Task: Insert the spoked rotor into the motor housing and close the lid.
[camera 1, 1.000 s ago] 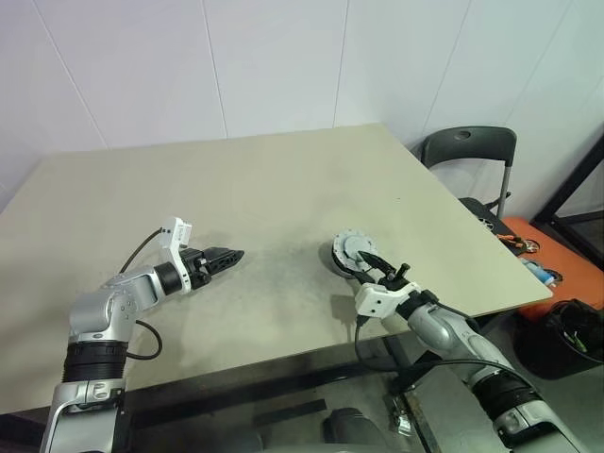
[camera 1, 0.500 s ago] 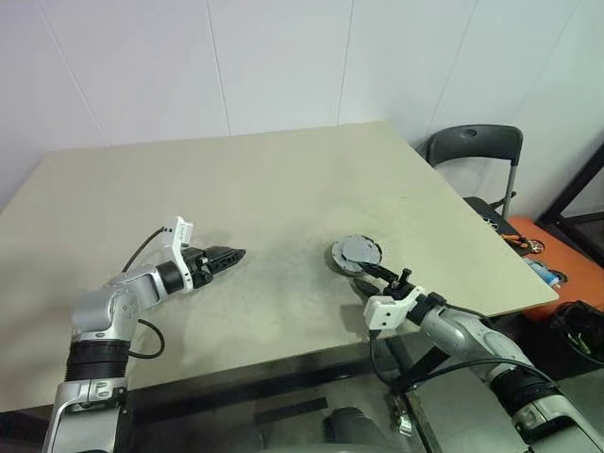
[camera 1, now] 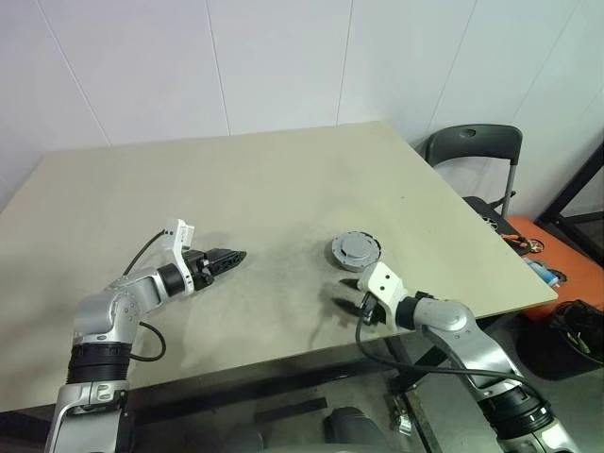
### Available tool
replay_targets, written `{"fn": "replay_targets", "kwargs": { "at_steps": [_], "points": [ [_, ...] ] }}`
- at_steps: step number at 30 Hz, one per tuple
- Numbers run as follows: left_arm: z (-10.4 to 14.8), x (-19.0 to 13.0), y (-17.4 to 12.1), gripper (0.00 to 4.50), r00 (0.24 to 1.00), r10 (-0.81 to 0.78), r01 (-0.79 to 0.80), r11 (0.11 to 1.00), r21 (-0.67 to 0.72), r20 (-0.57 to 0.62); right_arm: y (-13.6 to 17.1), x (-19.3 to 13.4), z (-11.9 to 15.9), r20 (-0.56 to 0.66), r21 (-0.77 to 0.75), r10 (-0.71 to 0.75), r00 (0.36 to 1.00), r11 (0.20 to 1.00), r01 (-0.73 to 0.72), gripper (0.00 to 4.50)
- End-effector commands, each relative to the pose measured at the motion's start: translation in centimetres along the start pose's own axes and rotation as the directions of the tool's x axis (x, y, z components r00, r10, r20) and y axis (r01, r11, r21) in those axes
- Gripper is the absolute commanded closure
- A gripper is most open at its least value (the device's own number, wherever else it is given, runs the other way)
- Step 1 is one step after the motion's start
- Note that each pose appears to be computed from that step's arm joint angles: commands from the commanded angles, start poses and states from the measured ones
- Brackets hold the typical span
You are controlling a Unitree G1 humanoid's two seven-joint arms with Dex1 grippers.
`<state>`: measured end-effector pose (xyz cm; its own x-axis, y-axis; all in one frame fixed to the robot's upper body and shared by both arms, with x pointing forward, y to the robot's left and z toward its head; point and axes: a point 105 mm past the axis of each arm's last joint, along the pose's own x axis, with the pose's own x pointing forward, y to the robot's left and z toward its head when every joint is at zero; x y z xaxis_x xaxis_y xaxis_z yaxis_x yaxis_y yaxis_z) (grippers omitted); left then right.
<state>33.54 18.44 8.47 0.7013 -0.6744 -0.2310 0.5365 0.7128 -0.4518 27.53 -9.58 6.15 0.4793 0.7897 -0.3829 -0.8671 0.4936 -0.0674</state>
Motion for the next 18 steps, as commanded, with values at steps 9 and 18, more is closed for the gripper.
{"fn": "replay_targets", "kwargs": {
  "at_steps": [9, 18],
  "points": [
    [1.9, 0.1, -0.5, 1.44, 0.999, -0.024, 0.022, 0.999, 0.046, 0.047, -3.6, -1.6, 4.7, 0.115, 0.359, 0.016, 0.993, 0.931, -0.056, 2.40],
    [2.1, 0.1, -0.3, 1.44, 0.998, -0.010, 0.007, 0.999, 0.050, 0.059, -13.2, -2.7, 4.2, 0.113, 0.484, -0.462, 0.879, 0.799, 0.358, 2.40]
  ]
}}
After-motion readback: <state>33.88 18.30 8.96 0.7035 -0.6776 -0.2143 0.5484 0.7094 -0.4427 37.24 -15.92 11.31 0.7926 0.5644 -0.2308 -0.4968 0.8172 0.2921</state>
